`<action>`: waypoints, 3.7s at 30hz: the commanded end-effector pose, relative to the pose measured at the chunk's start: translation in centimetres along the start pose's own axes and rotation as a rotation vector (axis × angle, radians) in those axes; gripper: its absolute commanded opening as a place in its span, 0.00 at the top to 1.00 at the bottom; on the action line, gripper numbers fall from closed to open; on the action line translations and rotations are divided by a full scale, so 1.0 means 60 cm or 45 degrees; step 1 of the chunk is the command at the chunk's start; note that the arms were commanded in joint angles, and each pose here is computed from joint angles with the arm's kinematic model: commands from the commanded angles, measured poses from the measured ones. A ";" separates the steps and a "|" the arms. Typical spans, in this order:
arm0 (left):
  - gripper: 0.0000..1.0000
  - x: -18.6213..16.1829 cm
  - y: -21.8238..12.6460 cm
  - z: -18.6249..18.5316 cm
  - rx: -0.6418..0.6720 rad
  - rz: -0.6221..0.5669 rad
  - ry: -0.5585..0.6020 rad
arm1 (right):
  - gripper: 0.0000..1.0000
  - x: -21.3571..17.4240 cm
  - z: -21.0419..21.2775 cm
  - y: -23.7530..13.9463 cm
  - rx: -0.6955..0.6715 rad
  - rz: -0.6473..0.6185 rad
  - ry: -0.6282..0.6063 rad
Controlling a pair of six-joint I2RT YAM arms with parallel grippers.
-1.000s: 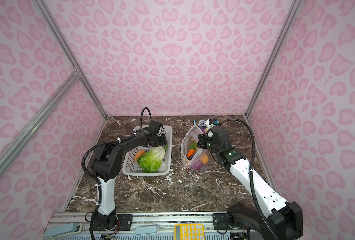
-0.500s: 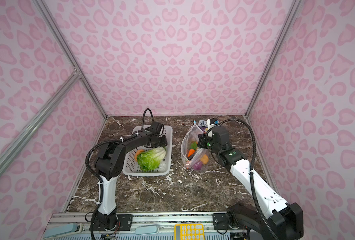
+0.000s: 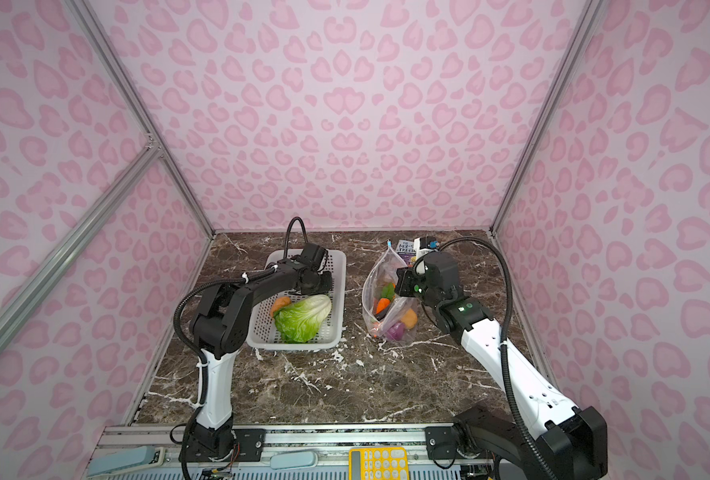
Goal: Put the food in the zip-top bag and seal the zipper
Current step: 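Lower the left gripper onto the green pepper and close, then lift the green pepper with the left gripper toward the bag, then lower the green pepper into the bag mouth and open the left gripper, then withdraw the left gripper from the bag back over the basket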
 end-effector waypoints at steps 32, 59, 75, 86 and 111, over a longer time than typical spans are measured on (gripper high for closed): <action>0.88 0.002 -0.392 -0.118 -0.844 -0.471 0.198 | 1.00 0.006 0.013 0.010 0.030 0.008 -0.004; 0.85 -0.156 -0.346 -0.250 -0.938 -0.239 0.649 | 1.00 0.002 0.029 -0.001 0.056 -0.009 -0.016; 0.79 -0.176 -0.259 -0.243 -0.558 -0.104 0.657 | 1.00 -0.003 0.037 0.016 0.068 0.020 -0.023; 0.48 -0.177 -0.278 -0.251 -0.617 -0.089 0.616 | 1.00 -0.005 0.038 0.018 0.066 0.025 -0.026; 0.37 -0.095 -0.397 -0.085 -0.637 -0.296 0.351 | 1.00 -0.006 0.031 0.020 0.029 0.002 -0.029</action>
Point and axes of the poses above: each gripper's point midway between its finger pads, its own y axis out along the fingers, its own z axis along the line the jaws close on, x = y × z, the point moved 9 cm from there along -y, back along the fingers, and after that the axes turned 9 degrees about -y, right-handed, at the moved point
